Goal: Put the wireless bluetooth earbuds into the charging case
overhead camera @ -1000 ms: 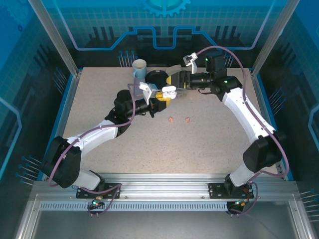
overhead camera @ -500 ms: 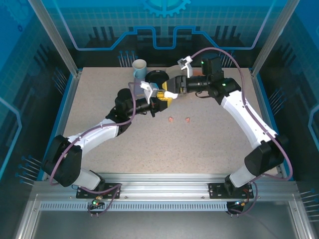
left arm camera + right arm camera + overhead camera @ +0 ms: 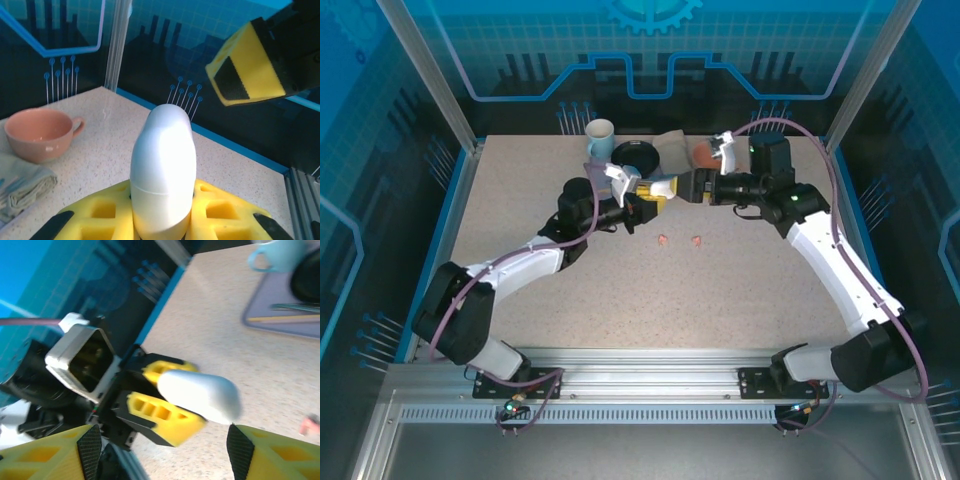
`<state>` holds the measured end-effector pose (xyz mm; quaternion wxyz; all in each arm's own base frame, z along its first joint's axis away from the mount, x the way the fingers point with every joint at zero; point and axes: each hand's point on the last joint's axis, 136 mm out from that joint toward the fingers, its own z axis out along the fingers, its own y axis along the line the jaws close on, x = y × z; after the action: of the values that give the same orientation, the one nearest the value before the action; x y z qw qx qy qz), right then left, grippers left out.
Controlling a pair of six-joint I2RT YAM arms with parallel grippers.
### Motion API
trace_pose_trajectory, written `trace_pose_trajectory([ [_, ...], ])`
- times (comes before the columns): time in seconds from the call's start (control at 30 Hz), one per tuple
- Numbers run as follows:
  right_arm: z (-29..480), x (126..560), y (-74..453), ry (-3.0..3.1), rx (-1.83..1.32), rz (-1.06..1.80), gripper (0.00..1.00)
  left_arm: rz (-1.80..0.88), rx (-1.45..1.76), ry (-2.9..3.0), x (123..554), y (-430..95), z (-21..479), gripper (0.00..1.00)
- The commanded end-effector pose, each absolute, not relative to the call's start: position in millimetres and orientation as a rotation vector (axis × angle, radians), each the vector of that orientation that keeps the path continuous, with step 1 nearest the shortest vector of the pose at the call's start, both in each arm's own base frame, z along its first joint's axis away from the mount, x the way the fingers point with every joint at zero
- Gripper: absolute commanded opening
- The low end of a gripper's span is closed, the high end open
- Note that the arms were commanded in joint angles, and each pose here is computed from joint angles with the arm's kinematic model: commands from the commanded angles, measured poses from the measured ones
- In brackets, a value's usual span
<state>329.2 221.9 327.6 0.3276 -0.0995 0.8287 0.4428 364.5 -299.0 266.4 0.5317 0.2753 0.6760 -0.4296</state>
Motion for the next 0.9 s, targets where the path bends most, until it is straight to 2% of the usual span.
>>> trace_pose_trajectory([
  [0.0, 318.7, 337.8, 197.0, 2.186, -0.103, 1.057, 0.70, -1.072, 0.479, 1.765, 381.2, -293.3, 240.9, 0.00],
  [0.43, 257.1, 336.6, 180.5, 2.318, 0.054, 0.952, 0.70, -1.065, -0.124, 2.461, 416.7, -243.0, 85.5, 0.00],
  [0.8, 239.9, 338.7, 187.6, 2.360, 0.057, 0.926, 0.70, -1.036, -0.228, 2.695, 426.3, -236.2, 29.9, 0.00],
  [0.87, 239.2, 338.3, 190.5, 2.366, 0.052, 0.923, 0.70, -0.999, -0.244, 2.731, 424.7, -232.2, 26.5, 0.10],
])
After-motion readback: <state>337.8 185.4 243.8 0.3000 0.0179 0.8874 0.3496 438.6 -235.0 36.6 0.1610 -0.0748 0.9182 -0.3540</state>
